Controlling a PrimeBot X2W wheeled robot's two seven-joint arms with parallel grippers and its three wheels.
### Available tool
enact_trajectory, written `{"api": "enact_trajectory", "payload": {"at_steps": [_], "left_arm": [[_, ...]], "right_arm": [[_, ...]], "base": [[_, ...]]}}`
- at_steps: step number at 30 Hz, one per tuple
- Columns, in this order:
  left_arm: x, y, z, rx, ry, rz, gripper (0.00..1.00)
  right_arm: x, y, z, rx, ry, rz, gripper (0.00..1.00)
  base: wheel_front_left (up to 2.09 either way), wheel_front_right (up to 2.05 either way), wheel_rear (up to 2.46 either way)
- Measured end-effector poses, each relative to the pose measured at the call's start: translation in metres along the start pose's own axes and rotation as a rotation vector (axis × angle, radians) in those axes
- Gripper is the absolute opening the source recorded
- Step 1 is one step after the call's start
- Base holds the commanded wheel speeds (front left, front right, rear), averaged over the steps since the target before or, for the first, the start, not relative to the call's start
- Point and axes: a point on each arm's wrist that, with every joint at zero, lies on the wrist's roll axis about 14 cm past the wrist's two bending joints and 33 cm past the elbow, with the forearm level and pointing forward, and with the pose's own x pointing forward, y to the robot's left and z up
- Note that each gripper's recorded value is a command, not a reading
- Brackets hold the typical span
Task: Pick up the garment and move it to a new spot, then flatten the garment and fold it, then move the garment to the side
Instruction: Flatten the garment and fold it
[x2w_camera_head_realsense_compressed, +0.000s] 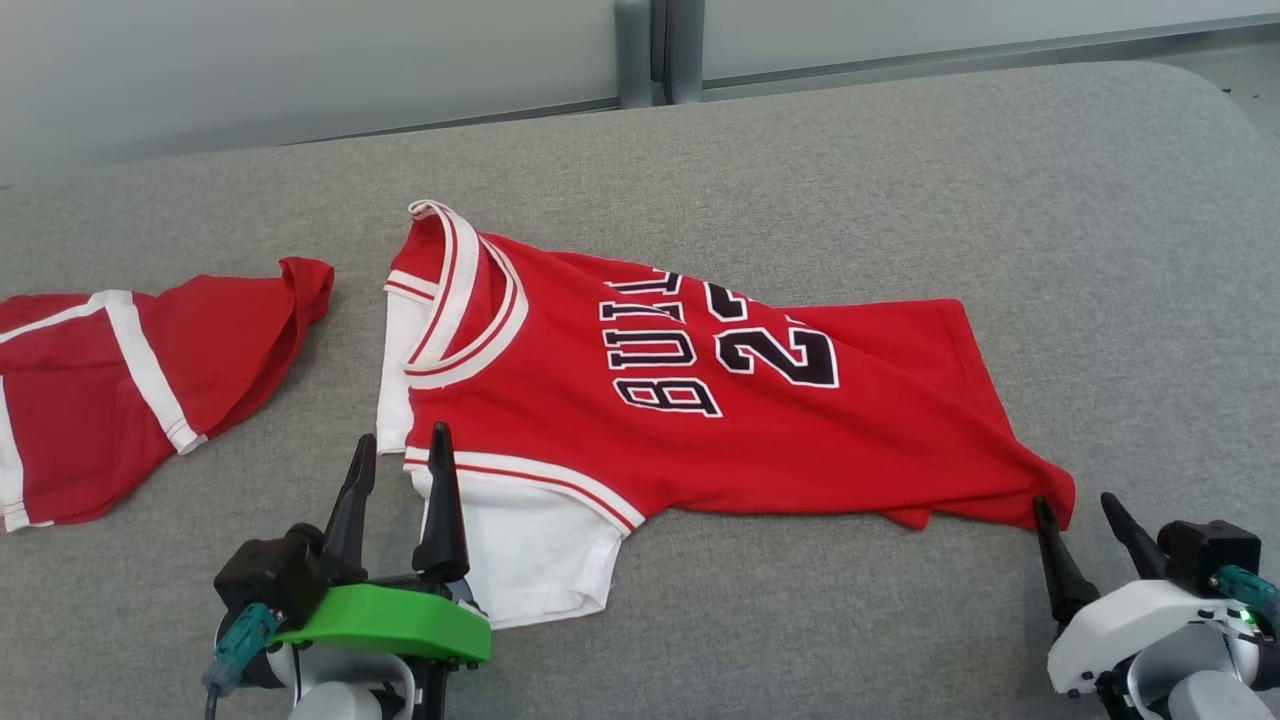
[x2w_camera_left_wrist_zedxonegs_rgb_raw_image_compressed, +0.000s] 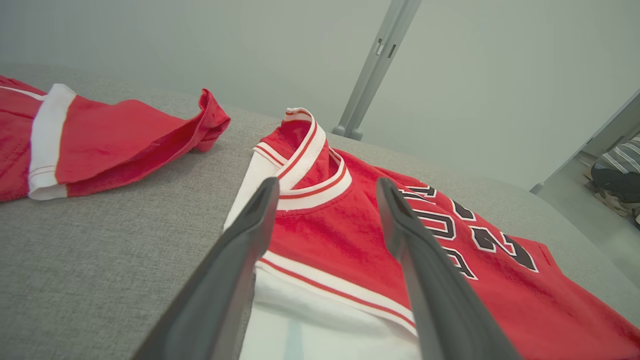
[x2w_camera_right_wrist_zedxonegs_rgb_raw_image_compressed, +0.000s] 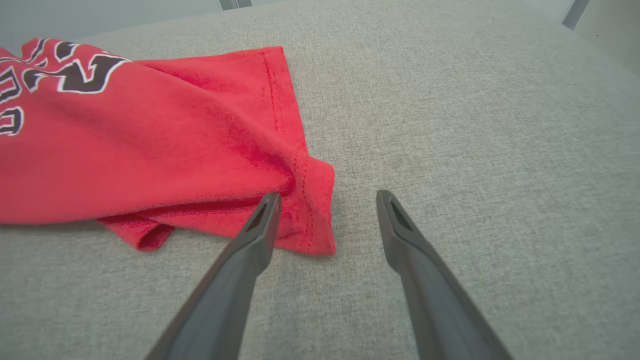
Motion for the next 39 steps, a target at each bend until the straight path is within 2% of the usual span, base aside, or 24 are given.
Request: {"api": "enact_trajectory", "payload": {"at_steps": [6,9,19,27,39], "left_arm": [[0.0,-0.005,-0.001,-0.008,0.002,-0.01,1.0],[-0.002,-0.008,0.003,-0.01,-0.01,-0.018,1.0],[-0.011,-0.02,0.019,-0.013,-0.062,-0.042,1.0],[-0.031,-0.008,0.025,0.013,-0.078,-0.011,1.0],[-0.068,0.009,0.043,0.076,-0.142,0.065,1.0]], "right_arm": [[-0.01,-0.024,0.004,-0.01,-0.023,-0.064,1.0],[-0.011,-0.028,0.019,-0.022,-0.076,-0.073,1.0],[-0.009,0.006,0.085,-0.073,-0.285,0.021,1.0],[-0.012,0.048,0.133,-0.109,-0.437,0.118,1.0],[-0.036,0.077,0.15,-0.119,-0.521,0.173,1.0]], "base": [[0.0,0.0,0.0],[0.0,0.0,0.0],[0.0,0.0,0.0],[0.0,0.0,0.0],[0.0,0.0,0.0]]}}
